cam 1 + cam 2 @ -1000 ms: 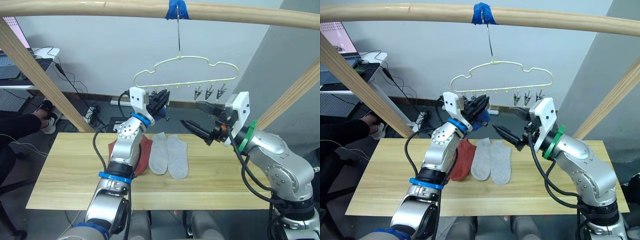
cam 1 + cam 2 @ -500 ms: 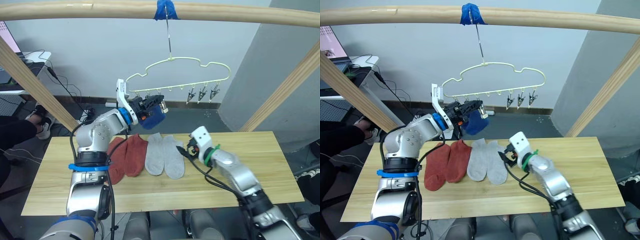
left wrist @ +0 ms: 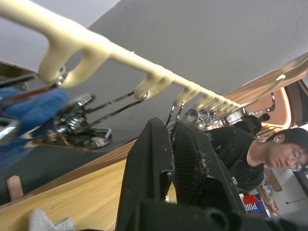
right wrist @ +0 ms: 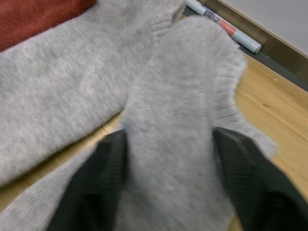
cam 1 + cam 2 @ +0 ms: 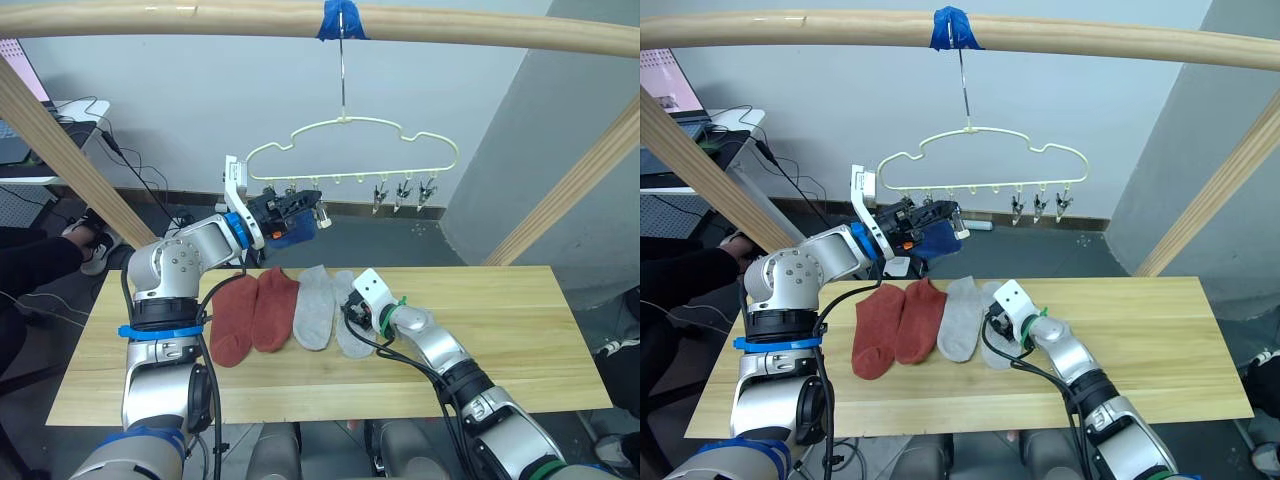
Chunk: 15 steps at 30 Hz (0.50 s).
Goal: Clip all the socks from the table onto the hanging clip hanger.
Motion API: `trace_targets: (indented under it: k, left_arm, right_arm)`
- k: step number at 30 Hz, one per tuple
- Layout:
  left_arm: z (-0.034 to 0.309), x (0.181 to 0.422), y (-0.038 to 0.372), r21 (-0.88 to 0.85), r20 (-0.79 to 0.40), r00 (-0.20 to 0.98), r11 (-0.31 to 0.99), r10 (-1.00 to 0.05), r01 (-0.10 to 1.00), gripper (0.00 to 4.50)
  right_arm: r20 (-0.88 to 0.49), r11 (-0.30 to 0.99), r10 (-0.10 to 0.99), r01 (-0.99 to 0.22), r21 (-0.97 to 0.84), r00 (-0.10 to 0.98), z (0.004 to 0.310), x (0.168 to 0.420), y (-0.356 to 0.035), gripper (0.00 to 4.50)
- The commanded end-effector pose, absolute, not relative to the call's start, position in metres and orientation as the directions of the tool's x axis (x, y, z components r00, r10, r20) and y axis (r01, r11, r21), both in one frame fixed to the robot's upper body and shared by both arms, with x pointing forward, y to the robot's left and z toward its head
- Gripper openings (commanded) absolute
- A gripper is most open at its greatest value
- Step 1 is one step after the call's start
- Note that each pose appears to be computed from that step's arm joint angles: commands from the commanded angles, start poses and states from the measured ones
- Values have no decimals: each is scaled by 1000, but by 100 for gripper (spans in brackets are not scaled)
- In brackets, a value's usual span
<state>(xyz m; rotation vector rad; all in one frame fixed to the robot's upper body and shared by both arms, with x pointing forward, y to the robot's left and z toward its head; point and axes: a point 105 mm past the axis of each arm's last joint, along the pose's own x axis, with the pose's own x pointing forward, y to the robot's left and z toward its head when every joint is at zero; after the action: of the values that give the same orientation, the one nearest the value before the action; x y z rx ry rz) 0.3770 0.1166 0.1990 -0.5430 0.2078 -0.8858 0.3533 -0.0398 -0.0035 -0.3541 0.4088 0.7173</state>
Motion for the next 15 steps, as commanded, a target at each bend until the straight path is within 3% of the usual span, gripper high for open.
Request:
trace_targets:
  k: [1,5,15]
  left_arm:
    - [208,372,119,-521,77,620,498,-781,693,11]
    - [206,371,120,-538,70,617,491,-784,685,11]
    - [202,376,130,-633,71,645,465,-761,619,11]
  right_arm:
    - [-472,701,552,-689,-184,688,-4,350,-50,128]
    - [-402,697,574,-683,-219,714,15,352,-52,1]
    - [-62,660,655,-610,-439,753,124,331,-43,1]
